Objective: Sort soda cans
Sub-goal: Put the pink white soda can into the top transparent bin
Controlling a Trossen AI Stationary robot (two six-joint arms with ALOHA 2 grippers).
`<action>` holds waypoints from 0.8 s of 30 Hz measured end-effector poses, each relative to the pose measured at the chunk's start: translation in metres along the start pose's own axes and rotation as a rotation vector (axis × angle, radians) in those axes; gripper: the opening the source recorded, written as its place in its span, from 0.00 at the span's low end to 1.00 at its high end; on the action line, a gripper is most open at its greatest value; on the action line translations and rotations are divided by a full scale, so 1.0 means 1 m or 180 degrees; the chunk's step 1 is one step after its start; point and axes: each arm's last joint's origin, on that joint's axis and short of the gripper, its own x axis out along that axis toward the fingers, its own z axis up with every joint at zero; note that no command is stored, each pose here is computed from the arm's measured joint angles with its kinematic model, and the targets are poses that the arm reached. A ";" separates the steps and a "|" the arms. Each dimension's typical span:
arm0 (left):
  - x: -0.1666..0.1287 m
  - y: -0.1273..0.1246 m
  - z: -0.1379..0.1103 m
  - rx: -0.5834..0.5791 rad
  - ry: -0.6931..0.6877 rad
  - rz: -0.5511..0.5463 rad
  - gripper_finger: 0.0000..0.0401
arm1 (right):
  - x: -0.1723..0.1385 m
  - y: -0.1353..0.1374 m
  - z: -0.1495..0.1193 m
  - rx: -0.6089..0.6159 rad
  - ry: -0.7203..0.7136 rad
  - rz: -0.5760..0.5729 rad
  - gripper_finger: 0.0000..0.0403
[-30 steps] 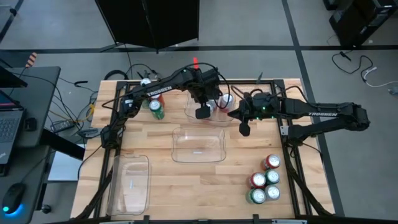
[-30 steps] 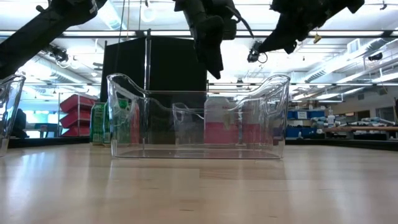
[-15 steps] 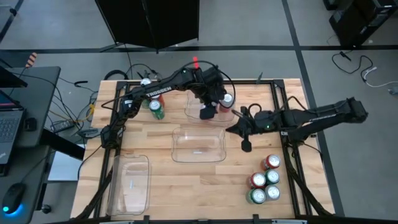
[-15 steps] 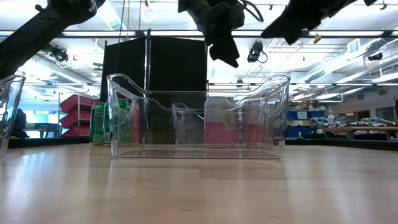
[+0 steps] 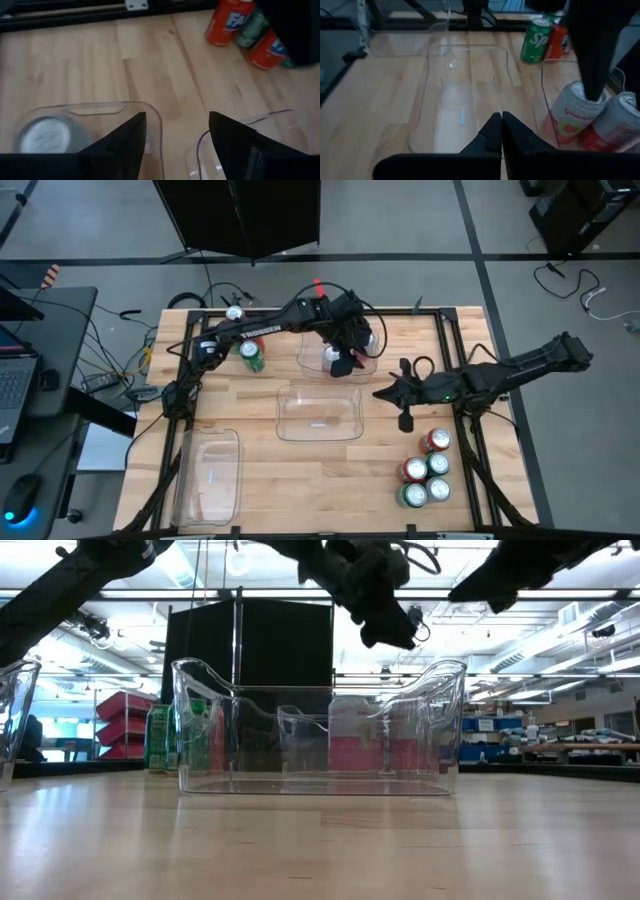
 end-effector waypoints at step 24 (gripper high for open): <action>0.003 -0.074 -0.059 0.0187 -0.1100 -0.0039 0.54 | -0.029 0.019 -0.033 0.0111 -0.0064 0.0583 0.00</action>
